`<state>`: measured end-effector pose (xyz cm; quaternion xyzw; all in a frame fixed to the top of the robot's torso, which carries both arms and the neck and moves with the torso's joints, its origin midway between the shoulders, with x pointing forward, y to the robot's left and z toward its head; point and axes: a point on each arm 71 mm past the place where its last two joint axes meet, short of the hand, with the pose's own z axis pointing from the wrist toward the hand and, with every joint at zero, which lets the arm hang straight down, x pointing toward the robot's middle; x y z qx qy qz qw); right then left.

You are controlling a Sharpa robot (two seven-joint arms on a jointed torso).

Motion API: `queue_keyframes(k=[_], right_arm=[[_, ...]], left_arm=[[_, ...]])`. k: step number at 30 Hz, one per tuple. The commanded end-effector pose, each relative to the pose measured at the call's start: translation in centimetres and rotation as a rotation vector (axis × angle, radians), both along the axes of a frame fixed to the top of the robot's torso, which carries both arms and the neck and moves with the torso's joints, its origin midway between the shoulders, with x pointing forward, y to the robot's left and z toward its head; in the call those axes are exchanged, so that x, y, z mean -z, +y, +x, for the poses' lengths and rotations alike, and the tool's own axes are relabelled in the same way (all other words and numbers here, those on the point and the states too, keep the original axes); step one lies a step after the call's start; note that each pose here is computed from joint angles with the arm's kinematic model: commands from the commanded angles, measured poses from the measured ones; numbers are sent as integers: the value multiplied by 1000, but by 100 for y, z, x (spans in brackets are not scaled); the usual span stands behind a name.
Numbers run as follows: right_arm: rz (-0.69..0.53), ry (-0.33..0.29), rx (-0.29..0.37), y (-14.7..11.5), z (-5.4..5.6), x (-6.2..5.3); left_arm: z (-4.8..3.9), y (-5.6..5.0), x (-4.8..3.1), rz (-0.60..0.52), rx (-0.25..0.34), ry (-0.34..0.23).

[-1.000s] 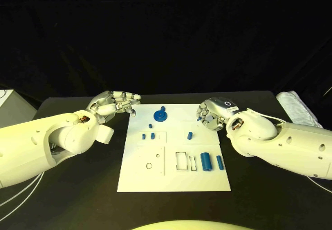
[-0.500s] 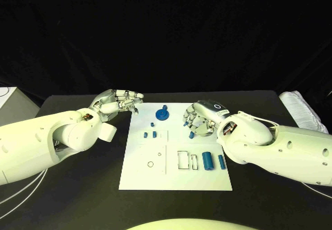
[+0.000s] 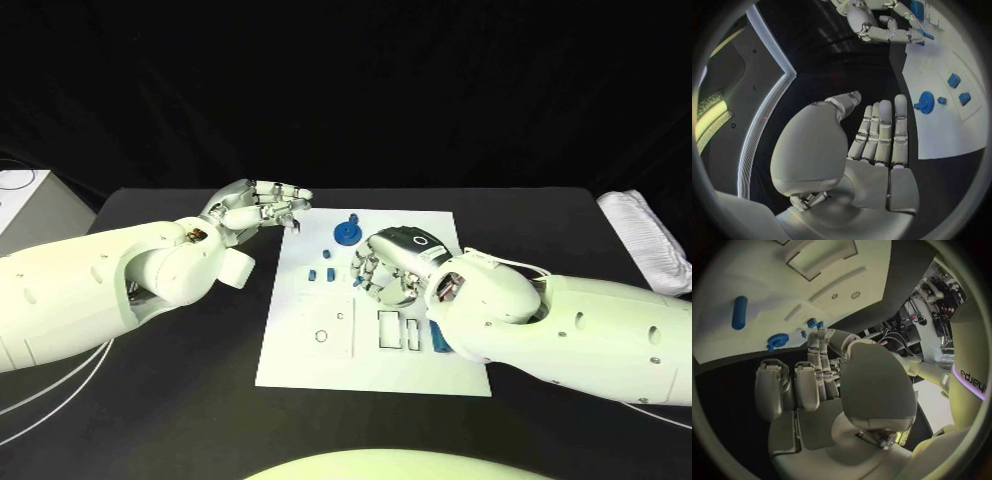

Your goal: Assemble the parts on the task board

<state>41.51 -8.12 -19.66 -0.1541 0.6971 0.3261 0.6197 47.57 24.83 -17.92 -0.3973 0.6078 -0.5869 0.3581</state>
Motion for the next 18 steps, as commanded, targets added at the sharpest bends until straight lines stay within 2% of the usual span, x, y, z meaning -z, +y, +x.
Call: queue_keyframes(k=[1,10,18], right_arm=[[-35,5,-26,58,-34,63],[-41,34,-59,221,-124,184],[-65,53,-66,266,-147,256]], left_arm=[[-12,-39,-16,-9,23,-3],[-16,-51,-17,-10,27,-2],[-18,-55,-16,-9,30,0]])
